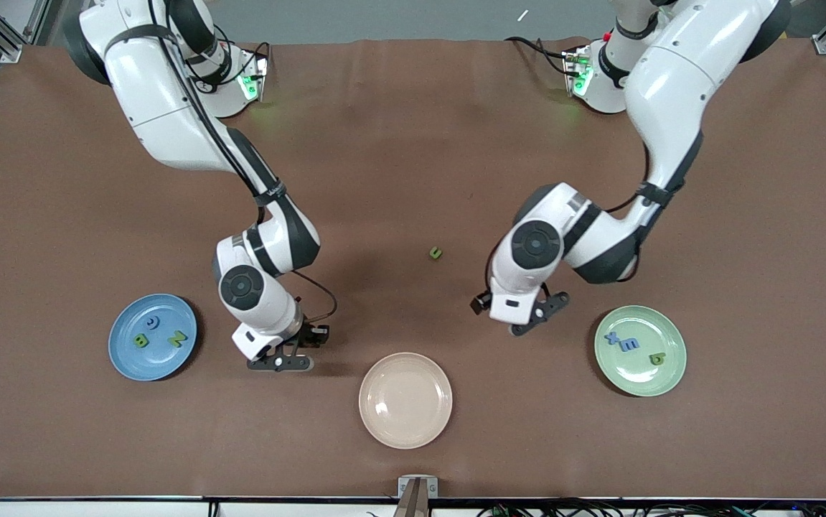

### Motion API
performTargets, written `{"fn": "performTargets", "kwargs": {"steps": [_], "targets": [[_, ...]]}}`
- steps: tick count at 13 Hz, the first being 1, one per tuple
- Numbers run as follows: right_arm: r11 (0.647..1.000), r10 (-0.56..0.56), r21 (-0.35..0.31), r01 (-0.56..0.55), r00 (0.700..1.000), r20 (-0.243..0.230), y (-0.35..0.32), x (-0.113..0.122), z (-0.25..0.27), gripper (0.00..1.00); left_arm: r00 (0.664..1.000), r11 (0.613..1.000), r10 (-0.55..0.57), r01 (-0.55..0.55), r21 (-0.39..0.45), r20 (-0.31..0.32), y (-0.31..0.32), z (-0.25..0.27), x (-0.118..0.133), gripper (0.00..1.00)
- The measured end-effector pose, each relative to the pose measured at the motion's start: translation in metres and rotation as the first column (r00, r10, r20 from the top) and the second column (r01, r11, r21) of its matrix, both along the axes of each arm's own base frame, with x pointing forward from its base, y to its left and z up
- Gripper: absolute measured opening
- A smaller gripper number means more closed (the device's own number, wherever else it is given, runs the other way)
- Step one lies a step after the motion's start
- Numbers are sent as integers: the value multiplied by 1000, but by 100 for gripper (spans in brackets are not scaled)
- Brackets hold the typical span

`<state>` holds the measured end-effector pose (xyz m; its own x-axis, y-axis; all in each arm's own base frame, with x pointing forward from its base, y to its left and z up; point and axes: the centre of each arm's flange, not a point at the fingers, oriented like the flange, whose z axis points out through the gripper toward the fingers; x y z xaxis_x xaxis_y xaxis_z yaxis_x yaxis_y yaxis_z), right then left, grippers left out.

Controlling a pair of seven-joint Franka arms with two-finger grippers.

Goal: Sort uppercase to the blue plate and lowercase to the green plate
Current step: 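Grasp the pink Q with the right gripper while the left gripper reaches green n, then release the Q onto the blue plate while the left gripper grasps the n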

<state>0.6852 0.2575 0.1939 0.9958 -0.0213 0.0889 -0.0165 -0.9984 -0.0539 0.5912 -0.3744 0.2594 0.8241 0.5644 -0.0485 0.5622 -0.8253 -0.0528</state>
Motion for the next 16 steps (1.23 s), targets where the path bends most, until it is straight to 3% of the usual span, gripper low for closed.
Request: {"fn": "performTargets", "kwargs": {"steps": [4,7,12,16], "targets": [[994,100,-39,-101,995,-25,-89,35,33,36,995,995,98,-98,-24,-7,-38,-40,-48,100],[972,227,-56,-230,972,-52,-179,49,50,36,993,993,118,-118,-22,-17,-61,-53,-76,100],[926,369,-38,-376,922,-120,-286,44,51,36,997,997,78,-79,-24,-19,-97,-60,-110,100],[898,434,37,-439,866,-251,-296,23,33,36,997,997,71,-72,-17,-12,-95,-81,-110,100]]}}
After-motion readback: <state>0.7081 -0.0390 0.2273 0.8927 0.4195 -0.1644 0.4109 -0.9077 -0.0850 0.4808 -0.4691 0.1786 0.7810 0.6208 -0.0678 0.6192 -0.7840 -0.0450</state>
